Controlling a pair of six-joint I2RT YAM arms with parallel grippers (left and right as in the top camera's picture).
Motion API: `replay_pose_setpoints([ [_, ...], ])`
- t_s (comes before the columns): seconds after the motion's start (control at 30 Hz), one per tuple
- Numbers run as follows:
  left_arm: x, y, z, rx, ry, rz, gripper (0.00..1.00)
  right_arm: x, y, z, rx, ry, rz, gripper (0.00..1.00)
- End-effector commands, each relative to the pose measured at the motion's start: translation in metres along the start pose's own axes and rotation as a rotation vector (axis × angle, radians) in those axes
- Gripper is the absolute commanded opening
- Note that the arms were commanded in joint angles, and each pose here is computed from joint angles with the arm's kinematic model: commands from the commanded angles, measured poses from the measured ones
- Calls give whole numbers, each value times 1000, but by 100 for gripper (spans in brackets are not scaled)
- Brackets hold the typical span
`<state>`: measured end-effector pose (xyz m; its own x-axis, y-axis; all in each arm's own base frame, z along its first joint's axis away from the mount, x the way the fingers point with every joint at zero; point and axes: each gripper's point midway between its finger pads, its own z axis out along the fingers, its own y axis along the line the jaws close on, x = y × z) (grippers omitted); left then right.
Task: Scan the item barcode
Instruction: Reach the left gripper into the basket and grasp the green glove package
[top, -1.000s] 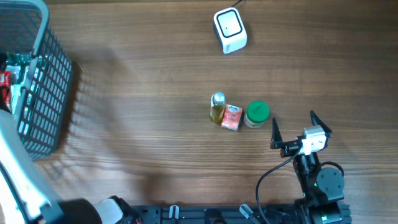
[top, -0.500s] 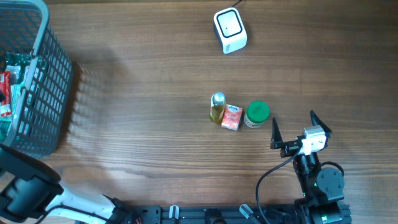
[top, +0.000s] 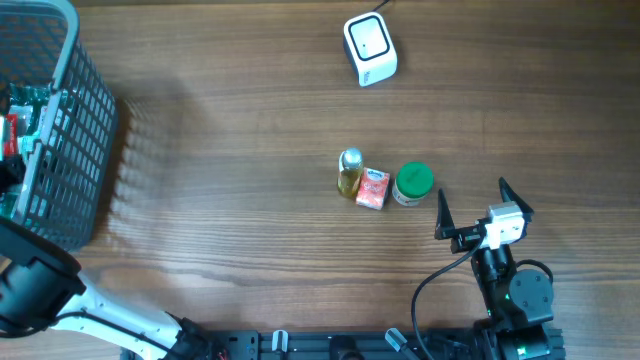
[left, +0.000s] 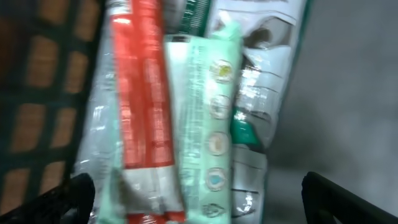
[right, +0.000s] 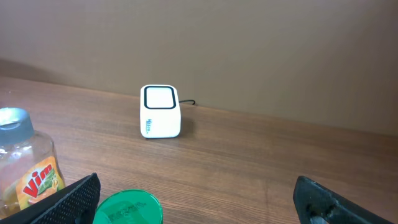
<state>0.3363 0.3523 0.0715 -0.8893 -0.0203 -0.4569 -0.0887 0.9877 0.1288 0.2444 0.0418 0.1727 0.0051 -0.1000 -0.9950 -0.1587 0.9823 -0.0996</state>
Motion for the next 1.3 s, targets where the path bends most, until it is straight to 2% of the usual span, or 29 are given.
replay_pose_setpoints([
  [0.0,-2,-9,10,57,-34,81,100,0,-1,0,6,-1,-5,100],
  [0.47,13,-10,43,82,-1,65,99,0,-1,0,6,-1,-5,100],
  [0.57,13,-10,44,83,-1,64,89,0,-1,0,6,-1,-5,100],
  [0.67,12,-10,43,82,-1,42,100,0,-1,0,6,-1,-5,100],
  [0.97,-28,-13,31,23,-86,115,100,0,-1,0,6,-1,-5,100],
  [1.27,-24,-12,34,-2,-46,122,100,0,-1,0,6,-1,-5,100],
])
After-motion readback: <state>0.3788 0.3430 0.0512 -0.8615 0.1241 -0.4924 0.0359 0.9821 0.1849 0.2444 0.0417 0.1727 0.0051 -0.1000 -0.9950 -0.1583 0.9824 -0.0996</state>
